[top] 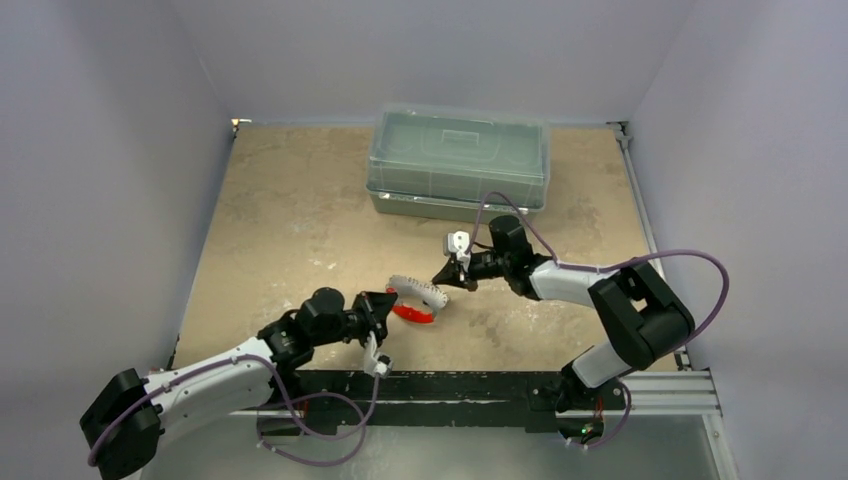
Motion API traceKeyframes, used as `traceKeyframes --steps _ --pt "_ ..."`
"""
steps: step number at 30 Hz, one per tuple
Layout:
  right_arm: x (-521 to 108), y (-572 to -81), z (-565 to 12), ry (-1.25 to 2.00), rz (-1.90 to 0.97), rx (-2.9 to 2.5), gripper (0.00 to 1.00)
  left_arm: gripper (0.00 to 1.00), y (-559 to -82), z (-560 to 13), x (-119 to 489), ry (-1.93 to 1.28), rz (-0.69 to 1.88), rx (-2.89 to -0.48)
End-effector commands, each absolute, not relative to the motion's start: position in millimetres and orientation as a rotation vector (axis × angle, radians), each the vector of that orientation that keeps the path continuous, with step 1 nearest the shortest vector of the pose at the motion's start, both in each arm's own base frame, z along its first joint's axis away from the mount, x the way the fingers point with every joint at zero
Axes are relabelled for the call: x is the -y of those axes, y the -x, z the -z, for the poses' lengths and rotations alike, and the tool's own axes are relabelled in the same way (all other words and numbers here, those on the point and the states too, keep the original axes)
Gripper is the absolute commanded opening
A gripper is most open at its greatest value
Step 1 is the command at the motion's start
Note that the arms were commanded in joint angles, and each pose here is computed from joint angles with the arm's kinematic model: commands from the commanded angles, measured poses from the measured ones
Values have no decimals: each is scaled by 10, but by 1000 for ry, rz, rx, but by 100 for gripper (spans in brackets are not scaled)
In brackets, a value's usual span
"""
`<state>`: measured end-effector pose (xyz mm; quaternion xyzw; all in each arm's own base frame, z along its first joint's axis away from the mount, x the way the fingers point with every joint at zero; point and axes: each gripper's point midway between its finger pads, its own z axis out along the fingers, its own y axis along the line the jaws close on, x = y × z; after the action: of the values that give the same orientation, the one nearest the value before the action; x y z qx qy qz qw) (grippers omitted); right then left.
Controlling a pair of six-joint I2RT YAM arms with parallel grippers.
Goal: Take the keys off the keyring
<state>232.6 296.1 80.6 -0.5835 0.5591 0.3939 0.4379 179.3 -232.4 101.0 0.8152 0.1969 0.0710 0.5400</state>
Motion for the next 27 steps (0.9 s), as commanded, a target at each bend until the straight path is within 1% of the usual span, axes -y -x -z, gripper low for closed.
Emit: traceKeyframes --steps 1,7,11,12,14,17,19,21,26,27 --pt "-2930 -2437 -942 1464 -941 -1445 0 0 -1966 -1138 2215 -1842 -147 -712" --pt "-2949 -2548 -1097 1450 -935 -1512 0 0 -2110 -1206 2055 -1725 -129 -961" --pt "-2927 -2668 -1180 1441 -876 -1578 0 0 -2153 -1217 1940 -1663 -99 -1125" --pt "-2897 -2676 -1176 1458 -854 -1594 2 0 -2166 -1211 1905 -1650 -91 -1176" --pt "-2828 -2687 -1159 1492 -805 -1618 18 0 -2184 -1213 1857 -1615 -67 -1265" --pt "-2793 -2646 -1187 1489 -804 -1636 32 0 -2194 -1197 1788 -1568 -17 -1383" --pt "-2777 -2639 -1214 1464 -803 -1656 38 0 -2197 -1182 1738 -1539 13 -1456" --pt "-2757 -2657 -1240 1435 -797 -1682 41 0 -2236 -1190 1682 -1480 33 -1534" --pt "-2705 -2708 -1369 1329 -799 -1714 53 0 -2420 -1159 1442 -1342 48 -1761" --pt "-2681 -2720 -1395 1302 -796 -1718 56 0 -2472 -1230 1373 -1288 39 -1776"
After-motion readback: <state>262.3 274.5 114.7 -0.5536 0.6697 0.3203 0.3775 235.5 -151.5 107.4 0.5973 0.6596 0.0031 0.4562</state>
